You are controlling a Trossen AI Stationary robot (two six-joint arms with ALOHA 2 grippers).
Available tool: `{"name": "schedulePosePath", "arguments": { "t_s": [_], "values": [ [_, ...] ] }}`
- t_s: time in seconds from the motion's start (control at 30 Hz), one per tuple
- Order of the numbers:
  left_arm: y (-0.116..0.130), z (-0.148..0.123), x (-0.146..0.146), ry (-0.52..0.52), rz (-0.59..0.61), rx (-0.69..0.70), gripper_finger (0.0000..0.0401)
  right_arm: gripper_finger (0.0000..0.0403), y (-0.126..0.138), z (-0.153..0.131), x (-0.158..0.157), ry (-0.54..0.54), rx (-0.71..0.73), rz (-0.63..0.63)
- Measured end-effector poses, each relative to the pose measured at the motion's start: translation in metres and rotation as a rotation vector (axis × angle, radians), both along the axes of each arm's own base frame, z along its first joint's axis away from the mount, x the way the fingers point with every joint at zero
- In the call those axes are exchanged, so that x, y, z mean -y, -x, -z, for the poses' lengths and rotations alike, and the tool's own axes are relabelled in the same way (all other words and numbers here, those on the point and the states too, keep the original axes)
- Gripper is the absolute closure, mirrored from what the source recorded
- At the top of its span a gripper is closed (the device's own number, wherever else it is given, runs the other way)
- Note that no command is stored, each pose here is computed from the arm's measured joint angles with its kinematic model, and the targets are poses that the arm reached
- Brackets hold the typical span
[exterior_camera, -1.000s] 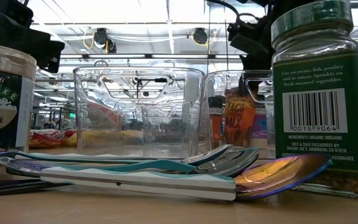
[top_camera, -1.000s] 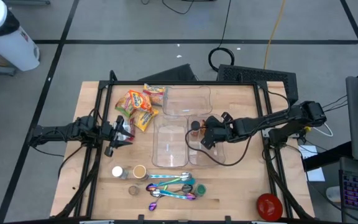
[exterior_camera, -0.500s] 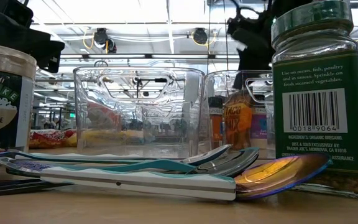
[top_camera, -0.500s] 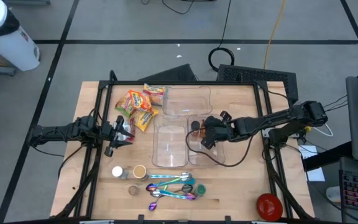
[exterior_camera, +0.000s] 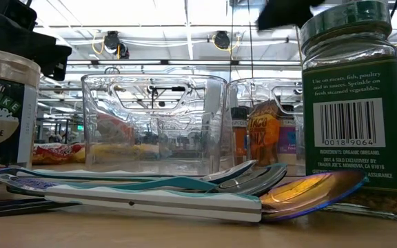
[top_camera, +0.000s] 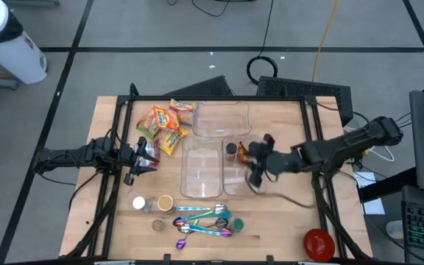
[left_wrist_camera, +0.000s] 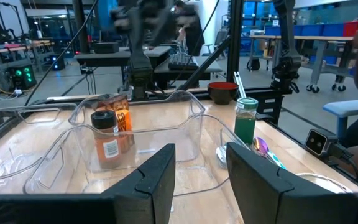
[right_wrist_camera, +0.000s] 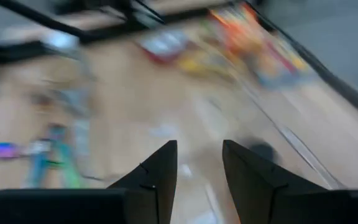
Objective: Pick & Place Food Item
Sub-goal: Put the green seasoning bottle into the bottom right transparent bin
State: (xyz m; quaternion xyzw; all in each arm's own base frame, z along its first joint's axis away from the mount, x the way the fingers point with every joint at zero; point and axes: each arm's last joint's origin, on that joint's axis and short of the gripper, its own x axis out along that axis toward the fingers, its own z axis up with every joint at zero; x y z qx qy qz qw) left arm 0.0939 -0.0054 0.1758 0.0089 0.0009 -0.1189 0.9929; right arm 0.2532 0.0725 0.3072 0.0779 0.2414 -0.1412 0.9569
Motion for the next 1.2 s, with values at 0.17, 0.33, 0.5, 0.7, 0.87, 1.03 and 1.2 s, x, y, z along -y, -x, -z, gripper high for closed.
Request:
{"name": "schedulePosePath", "arguments": {
  "t_s": [0.17, 0.33, 0.5, 0.7, 0.87, 1.03, 1.2],
  "values": [
    [0.0, 0.0, 0.0, 0.0, 0.0, 0.0, 0.0249, 0.0284, -0.002, -0.013, -0.036, 0.046, 0.148, -0.242],
    [0.0, 0.0, 0.0, 0.0, 0.0, 0.0, 0.0249, 0.0282, -0.004, -0.016, -0.067, 0.04, 0.251, -0.514],
    [0.0, 0.0, 0.0, 0.0, 0.0, 0.0, 0.0249, 0.028, -0.009, -0.006, -0.093, 0.102, 0.28, -0.807],
    [0.0, 0.0, 0.0, 0.0, 0.0, 0.0, 0.0249, 0.0271, -0.021, 0.012, -0.107, 0.117, 0.272, -0.853],
    [0.0, 0.0, 0.0, 0.0, 0.0, 0.0, 0.0249, 0.0229, -0.032, 0.008, -0.109, 0.063, 0.163, -0.81],
    [0.0, 0.0, 0.0, 0.0, 0.0, 0.0, 0.0249, 0.0165, -0.04, 0.006, -0.122, 0.176, 0.055, -0.777],
    [0.0, 0.0, 0.0, 0.0, 0.0, 0.0, 0.0249, 0.0118, -0.044, 0.02, -0.124, 0.135, -0.077, -0.726]
  ]
}}
